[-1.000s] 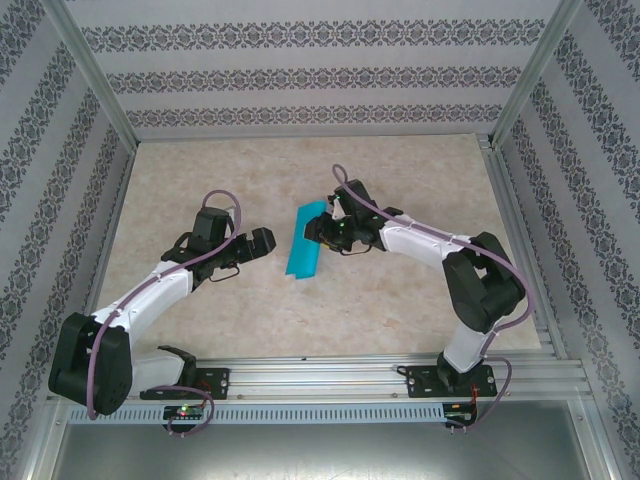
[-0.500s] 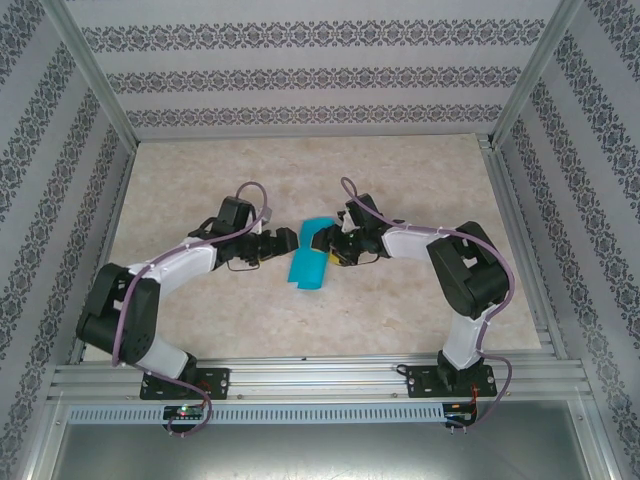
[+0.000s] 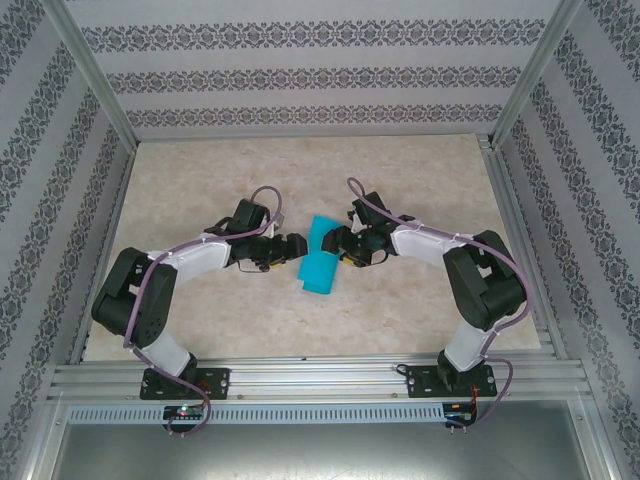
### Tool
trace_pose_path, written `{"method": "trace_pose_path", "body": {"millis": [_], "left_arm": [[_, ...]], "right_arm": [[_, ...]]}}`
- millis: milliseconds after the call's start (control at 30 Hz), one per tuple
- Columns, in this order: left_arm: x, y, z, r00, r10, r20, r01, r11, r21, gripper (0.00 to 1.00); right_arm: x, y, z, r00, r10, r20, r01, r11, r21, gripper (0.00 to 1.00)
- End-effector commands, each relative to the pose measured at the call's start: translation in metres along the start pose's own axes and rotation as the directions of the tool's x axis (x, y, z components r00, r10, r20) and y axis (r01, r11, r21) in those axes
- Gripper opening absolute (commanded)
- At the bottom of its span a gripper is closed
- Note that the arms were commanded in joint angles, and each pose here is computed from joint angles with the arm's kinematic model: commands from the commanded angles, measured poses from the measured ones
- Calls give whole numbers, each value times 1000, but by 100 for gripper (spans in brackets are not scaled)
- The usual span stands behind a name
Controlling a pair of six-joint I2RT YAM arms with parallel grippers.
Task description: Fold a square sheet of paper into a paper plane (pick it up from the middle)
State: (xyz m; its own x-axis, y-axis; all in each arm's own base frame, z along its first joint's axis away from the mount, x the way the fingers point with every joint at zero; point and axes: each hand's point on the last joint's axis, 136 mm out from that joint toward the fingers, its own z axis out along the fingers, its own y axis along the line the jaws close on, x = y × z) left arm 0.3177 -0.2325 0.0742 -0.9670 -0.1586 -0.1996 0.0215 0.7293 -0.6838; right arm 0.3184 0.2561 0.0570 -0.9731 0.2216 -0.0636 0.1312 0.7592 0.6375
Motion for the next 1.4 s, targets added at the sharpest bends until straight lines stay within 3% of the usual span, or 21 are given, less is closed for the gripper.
{"method": "trace_pose_path", "body": {"millis": [0, 233, 400, 600, 967, 1367], "left_arm": [[-5, -15, 2, 1000, 23, 6, -23, 999, 25, 85], [-6, -16, 3, 999, 30, 14, -30, 999, 10, 84], [-15, -15, -12, 994, 46, 102, -42, 998, -41, 84], [-18, -14, -23, 989, 68, 131, -58, 995, -76, 86], [-14, -11, -18, 992, 59, 114, -51, 996, -72, 87], [-14, -9, -17, 992, 64, 107, -55, 995, -81, 87]], "right_arm": [[2, -22, -8, 1000, 10, 19, -12, 996, 86, 64], [3, -43, -5, 999, 31, 34, -38, 978, 206, 65], [7, -48, -5, 1000, 6, 27, -14, 955, 297, 66], [8, -43, 4, 1000, 2, 12, -5, 953, 304, 66], [-1, -45, 8, 991, 93, 92, -117, 945, 307, 69], [-5, -12, 5, 994, 42, 99, -63, 974, 219, 64]]}}
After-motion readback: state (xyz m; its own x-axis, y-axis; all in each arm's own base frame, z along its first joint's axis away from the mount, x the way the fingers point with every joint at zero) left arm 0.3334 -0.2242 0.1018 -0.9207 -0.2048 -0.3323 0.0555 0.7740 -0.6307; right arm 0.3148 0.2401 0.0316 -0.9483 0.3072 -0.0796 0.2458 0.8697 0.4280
